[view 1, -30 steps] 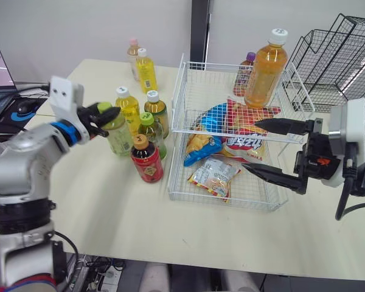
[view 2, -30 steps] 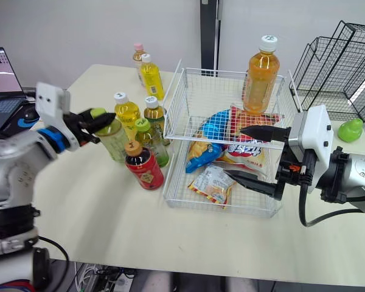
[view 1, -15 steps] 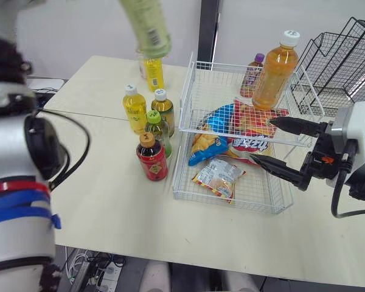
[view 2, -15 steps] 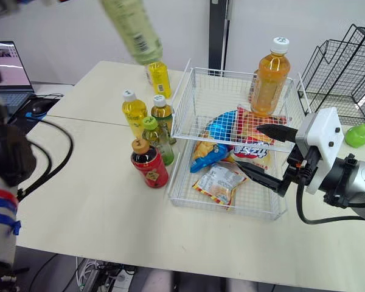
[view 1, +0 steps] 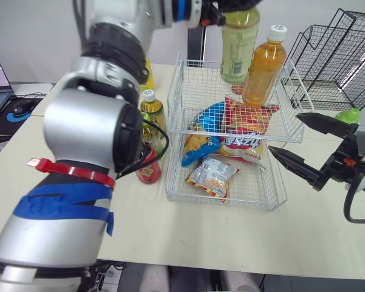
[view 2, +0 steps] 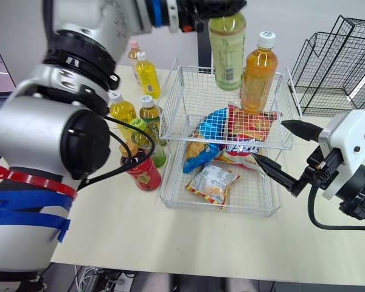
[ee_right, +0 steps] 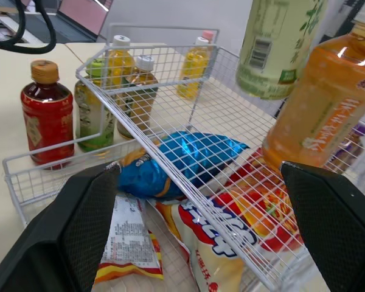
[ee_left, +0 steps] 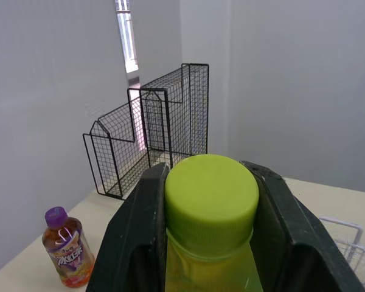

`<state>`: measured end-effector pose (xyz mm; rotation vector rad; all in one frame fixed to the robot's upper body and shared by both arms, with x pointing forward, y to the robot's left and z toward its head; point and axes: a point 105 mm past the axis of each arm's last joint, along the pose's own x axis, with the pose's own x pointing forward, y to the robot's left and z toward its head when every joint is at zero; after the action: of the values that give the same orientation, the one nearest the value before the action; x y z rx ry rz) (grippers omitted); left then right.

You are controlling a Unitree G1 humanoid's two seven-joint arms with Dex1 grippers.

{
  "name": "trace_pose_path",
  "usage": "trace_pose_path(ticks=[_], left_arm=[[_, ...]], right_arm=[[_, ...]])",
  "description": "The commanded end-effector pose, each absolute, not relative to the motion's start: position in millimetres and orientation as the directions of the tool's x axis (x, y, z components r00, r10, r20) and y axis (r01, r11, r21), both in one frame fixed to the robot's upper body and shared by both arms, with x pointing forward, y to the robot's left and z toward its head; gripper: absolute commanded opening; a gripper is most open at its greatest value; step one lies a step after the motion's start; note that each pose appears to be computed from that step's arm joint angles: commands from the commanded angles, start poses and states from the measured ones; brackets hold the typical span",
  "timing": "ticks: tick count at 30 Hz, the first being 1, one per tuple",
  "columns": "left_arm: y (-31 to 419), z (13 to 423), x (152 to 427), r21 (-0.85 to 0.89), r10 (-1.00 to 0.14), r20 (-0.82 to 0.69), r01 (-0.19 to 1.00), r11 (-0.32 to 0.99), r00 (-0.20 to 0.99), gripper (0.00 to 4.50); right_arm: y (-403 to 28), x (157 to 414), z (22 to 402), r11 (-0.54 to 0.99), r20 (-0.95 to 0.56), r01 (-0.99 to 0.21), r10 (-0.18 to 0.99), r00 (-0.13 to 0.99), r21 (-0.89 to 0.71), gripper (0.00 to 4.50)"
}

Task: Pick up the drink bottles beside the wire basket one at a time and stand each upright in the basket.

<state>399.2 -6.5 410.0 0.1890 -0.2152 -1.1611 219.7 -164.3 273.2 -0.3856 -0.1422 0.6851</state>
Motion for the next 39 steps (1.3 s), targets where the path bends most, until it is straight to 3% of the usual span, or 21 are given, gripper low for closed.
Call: trace_pose_path(ticks=[1,15,25,32,39], left_arm=[[-12,416,401,0.294,-0.906,0.124,0.857,0.422,0.404,1.37],[-20,390,407,0.231,-0.914,0.078,0.884,0.405,0.399,1.37],[6,416,396,0.320,-0.933,0.084,0.877,0.358,0.351,4.48],[66,438,394,0.405,-0.897,0.108,0.805,0.433,0.428,4.48],[149,454,385,0.387,-0.769,0.152,0.679,0.624,0.621,4.48]], right_arm=[[-166,211,286,0.715,0.045,-0.549,0.625,0.779,-0.434,4.50],[-168,204,292,0.724,0.056,-0.529,0.611,0.790,-0.443,4.50],[-169,206,297,0.720,0.071,-0.533,0.621,0.780,-0.444,4.50],[-165,215,296,0.687,0.073,-0.583,0.672,0.737,-0.433,4.50],[-157,229,294,0.617,0.055,-0.656,0.745,0.665,-0.435,4.50]])
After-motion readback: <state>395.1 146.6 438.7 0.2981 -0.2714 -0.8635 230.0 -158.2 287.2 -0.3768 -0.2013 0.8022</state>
